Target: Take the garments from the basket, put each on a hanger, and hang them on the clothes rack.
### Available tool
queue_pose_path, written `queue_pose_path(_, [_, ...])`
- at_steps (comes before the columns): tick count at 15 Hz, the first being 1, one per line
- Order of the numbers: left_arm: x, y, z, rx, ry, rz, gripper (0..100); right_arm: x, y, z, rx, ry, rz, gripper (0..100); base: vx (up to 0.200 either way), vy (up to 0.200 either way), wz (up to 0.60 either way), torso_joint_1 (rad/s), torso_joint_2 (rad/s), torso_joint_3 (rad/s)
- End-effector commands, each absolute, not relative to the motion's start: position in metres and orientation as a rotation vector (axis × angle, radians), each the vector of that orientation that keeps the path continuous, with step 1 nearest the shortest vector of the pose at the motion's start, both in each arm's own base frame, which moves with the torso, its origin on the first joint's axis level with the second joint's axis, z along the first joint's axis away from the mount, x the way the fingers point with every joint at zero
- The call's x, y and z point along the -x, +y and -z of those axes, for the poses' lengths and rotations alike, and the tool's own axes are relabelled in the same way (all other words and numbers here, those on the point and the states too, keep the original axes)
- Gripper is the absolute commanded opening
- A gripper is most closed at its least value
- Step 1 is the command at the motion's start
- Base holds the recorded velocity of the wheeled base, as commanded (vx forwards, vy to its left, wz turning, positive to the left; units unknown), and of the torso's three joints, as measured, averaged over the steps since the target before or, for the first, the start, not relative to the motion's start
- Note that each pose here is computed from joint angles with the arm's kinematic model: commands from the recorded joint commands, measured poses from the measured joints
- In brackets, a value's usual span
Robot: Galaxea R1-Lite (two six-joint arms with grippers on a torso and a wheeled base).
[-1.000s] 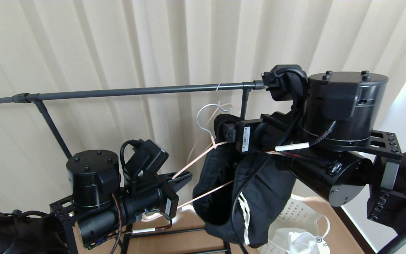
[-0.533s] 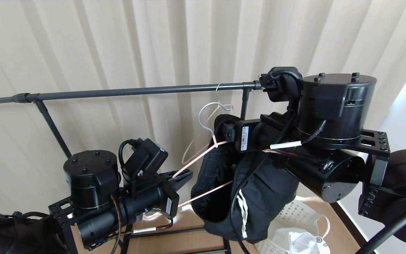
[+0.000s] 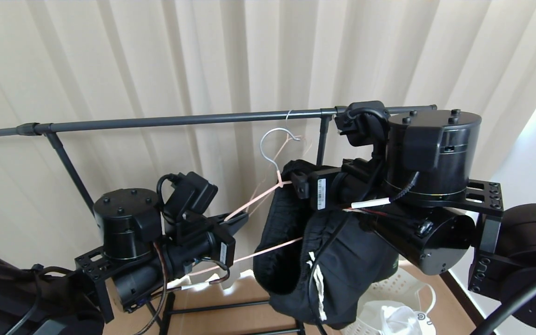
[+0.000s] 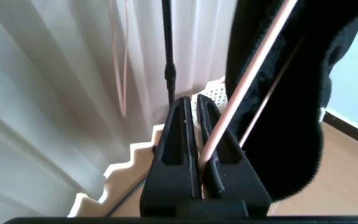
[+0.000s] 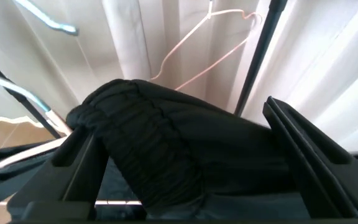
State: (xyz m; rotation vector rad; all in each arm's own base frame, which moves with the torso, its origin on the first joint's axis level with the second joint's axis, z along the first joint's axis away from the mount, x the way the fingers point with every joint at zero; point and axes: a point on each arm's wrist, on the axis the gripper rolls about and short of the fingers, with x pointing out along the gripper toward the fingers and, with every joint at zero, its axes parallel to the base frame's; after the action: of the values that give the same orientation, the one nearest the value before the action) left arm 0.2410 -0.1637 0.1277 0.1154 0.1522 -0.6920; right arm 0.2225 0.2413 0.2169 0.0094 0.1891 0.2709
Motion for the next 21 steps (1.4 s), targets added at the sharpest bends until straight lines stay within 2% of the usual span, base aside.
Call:
queue_pose_path(1, [-0.247, -0.165, -0.124, -0.112, 0.164, 0.675, 0, -0.222, 0.240, -0.218, -0.008, 0.187, -0.272, 100, 0.000, 0.000, 0.00, 0.000, 0.00, 0.000])
queue_pose_path(8, [-0.257, -0.165, -0.124, -0.106, 0.157, 0.648, 0, -0.212, 0.229, -0.234, -0.029, 0.152, -0.285, 100, 0.000, 0.000, 0.00, 0.000, 0.00, 0.000])
queue_pose_path(11, [-0.260, -0.166, -0.128, -0.078, 0.130, 0.642, 0, -0.212, 0.229, -0.227, 0.016, 0.179, -0.282, 100, 0.000, 0.000, 0.00, 0.000, 0.00, 0.000])
queue_pose_path(16, [-0.264, -0.163, -0.132, -0.072, 0.112, 0.617, 0, -0.210, 0.227, -0.224, 0.021, 0.187, -0.289, 100, 0.000, 0.000, 0.00, 0.000, 0.00, 0.000])
queue_pose_path(18, [-0.262, -0.162, -0.131, -0.074, 0.115, 0.623, 0, -0.205, 0.223, -0.221, 0.026, 0.207, -0.349, 100, 0.000, 0.000, 0.00, 0.000, 0.00, 0.000])
queue_pose_path(19, [-0.262, -0.162, -0.130, -0.075, 0.120, 0.625, 0, -0.203, 0.219, -0.223, 0.025, 0.204, -0.370, 100, 0.000, 0.000, 0.00, 0.000, 0.00, 0.000])
queue_pose_path(21, [-0.265, -0.155, -0.130, -0.081, 0.121, 0.607, 0, -0.206, 0.174, -0.233, 0.087, 0.171, -0.440, 100, 0.000, 0.000, 0.00, 0.000, 0.00, 0.000])
